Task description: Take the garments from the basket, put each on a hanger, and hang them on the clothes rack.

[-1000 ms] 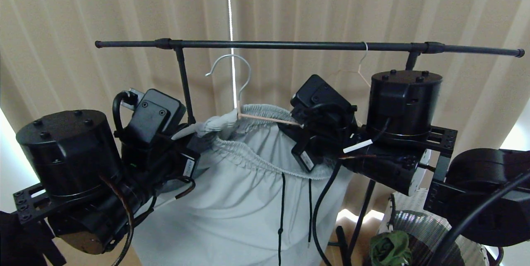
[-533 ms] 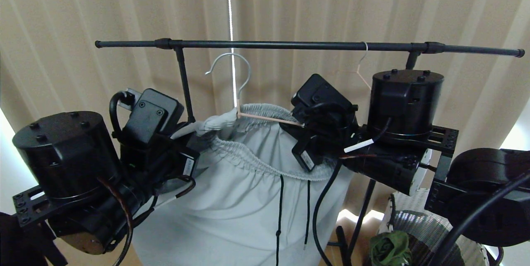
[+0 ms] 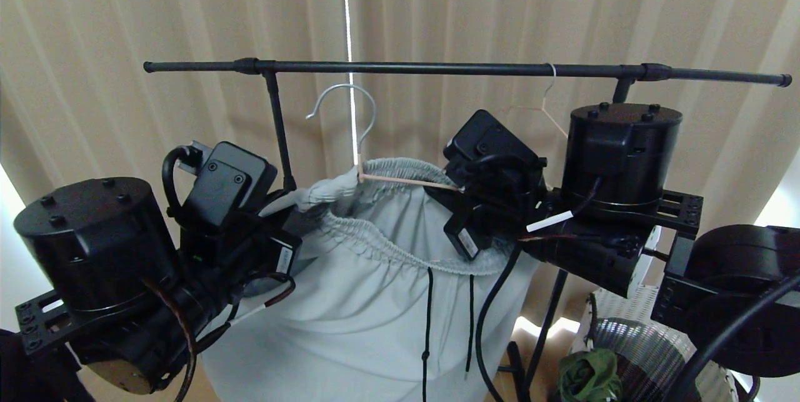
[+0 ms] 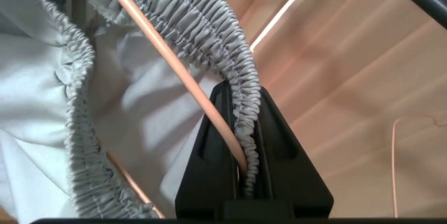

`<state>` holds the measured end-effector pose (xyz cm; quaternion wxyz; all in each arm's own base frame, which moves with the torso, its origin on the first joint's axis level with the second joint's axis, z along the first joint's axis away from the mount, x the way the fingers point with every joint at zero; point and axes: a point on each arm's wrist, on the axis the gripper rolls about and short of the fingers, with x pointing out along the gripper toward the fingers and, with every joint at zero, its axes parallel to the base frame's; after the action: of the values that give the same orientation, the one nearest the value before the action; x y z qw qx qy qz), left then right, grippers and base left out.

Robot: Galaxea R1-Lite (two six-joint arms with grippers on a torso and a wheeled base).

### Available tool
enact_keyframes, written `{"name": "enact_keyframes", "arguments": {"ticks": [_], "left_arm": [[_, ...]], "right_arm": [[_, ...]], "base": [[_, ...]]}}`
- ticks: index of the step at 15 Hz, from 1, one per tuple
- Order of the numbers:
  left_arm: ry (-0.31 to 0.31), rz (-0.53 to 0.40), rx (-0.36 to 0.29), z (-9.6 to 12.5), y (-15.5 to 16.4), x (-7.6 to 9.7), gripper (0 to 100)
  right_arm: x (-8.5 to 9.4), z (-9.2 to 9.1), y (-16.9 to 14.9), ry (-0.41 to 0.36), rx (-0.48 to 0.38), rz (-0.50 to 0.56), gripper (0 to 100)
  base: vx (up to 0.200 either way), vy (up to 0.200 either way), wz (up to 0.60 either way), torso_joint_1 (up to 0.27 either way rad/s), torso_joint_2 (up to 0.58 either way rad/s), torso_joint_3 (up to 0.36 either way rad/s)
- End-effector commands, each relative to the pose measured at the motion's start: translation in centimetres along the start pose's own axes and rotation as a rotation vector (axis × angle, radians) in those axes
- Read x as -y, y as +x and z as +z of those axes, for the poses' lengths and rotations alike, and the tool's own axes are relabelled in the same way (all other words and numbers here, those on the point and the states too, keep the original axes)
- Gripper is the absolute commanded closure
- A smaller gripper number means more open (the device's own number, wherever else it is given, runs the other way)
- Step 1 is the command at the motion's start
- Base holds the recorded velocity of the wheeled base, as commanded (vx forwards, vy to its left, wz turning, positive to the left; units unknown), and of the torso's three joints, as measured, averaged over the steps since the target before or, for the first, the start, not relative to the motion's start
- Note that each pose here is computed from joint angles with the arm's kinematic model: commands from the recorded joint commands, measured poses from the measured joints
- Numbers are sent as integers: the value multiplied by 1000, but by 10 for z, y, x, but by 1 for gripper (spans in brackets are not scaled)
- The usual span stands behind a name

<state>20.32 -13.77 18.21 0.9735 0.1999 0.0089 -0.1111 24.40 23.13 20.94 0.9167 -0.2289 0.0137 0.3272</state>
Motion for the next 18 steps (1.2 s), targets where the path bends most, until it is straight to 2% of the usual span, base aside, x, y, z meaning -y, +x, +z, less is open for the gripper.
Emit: {"name": "enact_keyframes", "arguments": {"ticks": [1, 4, 5, 8, 10, 14, 16, 18], "left_arm": [[-2, -16, 8, 0, -2, 0, 100], [-1, -29, 7, -2, -5, -1, 100], [0, -35, 9, -2, -6, -1, 0], [-11, -103, 68, -3, -9, 0, 0], [-9, -148, 83, -7, -12, 1, 0], [-15, -202, 121, -9, -25, -2, 0], [-76, -213, 157, -6, -39, -10, 0], [-92, -203, 165, -6, -46, -15, 0]], "right_arm": [[1, 2, -1, 0, 6, -3, 100], [1, 2, -1, 0, 6, -4, 100], [1, 2, -1, 0, 6, -4, 100], [3, 1, -2, 2, -10, -43, 100], [6, 2, -3, 3, -17, -74, 100], [24, 0, -12, 14, -29, -144, 100], [33, -3, -23, 17, -34, -168, 100], [39, -2, -29, 23, -29, -190, 100]], "base": [[0, 0, 0, 0, 0, 0], [0, 0, 0, 0, 0, 0], [0, 0, 0, 0, 0, 0], [0, 0, 0, 0, 0, 0], [0, 0, 0, 0, 0, 0], [0, 0, 0, 0, 0, 0], [0, 0, 0, 0, 0, 0], [0, 0, 0, 0, 0, 0]]}}
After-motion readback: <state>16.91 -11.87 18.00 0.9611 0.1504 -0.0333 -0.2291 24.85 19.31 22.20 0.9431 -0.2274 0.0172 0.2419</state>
